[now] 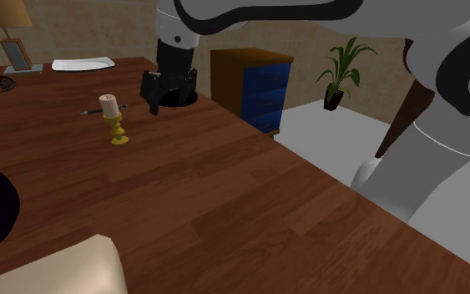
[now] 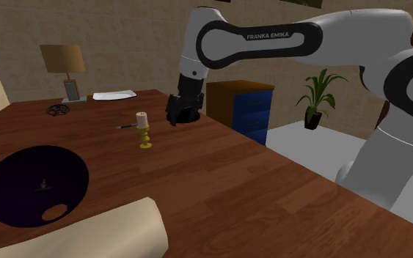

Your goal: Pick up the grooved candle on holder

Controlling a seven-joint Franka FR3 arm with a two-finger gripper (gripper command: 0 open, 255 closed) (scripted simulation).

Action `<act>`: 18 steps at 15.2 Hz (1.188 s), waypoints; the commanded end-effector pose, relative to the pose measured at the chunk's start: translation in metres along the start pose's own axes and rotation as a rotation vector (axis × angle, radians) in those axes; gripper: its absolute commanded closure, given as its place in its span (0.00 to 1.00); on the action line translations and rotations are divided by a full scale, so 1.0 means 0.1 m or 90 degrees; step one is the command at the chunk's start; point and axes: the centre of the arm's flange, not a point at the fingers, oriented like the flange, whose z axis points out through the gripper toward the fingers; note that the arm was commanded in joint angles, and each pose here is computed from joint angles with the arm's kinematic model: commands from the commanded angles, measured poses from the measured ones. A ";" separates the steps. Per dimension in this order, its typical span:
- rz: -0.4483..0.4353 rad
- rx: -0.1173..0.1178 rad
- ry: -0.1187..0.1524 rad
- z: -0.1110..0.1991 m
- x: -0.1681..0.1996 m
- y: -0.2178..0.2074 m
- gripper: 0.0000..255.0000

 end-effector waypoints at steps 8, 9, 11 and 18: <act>-0.045 0.024 0.046 0.02 0.66 -0.81 0.00; -0.049 0.026 0.049 0.02 0.70 -0.88 0.00; -0.049 0.026 0.049 0.12 0.68 -0.87 0.00; -0.049 0.026 0.049 0.40 0.61 -0.84 0.00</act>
